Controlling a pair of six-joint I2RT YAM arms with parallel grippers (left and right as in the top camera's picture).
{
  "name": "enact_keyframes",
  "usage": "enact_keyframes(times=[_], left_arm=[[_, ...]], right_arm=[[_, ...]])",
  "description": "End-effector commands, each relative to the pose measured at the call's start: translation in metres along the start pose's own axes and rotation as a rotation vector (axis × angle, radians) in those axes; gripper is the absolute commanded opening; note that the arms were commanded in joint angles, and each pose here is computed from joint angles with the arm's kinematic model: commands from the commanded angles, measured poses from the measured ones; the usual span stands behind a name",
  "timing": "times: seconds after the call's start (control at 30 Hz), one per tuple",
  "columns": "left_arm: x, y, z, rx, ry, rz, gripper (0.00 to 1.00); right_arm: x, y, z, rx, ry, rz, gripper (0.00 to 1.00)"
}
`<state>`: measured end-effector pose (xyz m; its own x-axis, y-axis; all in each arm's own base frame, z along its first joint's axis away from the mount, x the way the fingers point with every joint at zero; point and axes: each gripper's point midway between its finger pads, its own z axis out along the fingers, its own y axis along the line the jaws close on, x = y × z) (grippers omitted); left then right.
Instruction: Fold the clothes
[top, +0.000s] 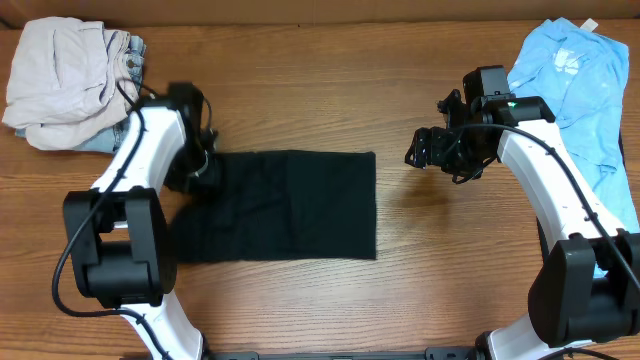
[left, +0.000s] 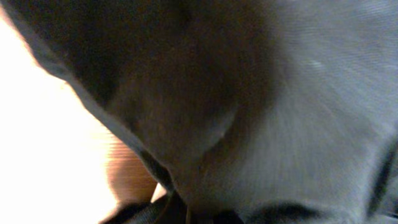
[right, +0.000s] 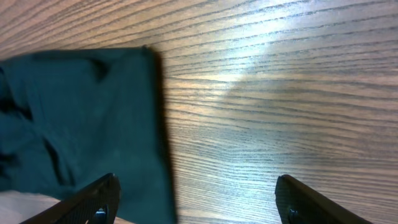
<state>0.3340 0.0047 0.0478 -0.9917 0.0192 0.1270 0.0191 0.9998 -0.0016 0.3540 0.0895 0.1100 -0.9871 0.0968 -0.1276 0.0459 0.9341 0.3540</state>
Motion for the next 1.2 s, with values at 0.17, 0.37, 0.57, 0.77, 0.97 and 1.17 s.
enact_keyframes(times=[0.17,0.37,0.57,0.77,0.97,1.17], left_arm=[[-0.022,-0.032,-0.094,0.017,-0.115,0.12,0.04],[-0.009,-0.096,-0.103,0.028,-0.104,0.287,0.04],[0.006,-0.175,-0.101,0.085,-0.129,0.418,0.04],[0.021,-0.24,-0.09,0.094,-0.169,0.546,0.04],[0.04,-0.287,-0.075,0.137,-0.158,0.637,0.82],[0.039,-0.298,-0.071,0.152,-0.167,0.579,1.0]], right_arm=[[-0.008,0.005,-0.014,0.001,-0.052,-0.025,0.83],[-0.009,0.003,-0.015,0.004,-0.054,-0.022,0.83],[-0.01,0.001,-0.032,-0.039,-0.081,0.008,0.83],[-0.01,-0.003,-0.073,-0.075,-0.177,0.035,0.84],[-0.005,-0.012,-0.109,-0.069,-0.265,0.062,0.84],[-0.003,-0.011,-0.12,-0.07,-0.297,0.061,0.85]])
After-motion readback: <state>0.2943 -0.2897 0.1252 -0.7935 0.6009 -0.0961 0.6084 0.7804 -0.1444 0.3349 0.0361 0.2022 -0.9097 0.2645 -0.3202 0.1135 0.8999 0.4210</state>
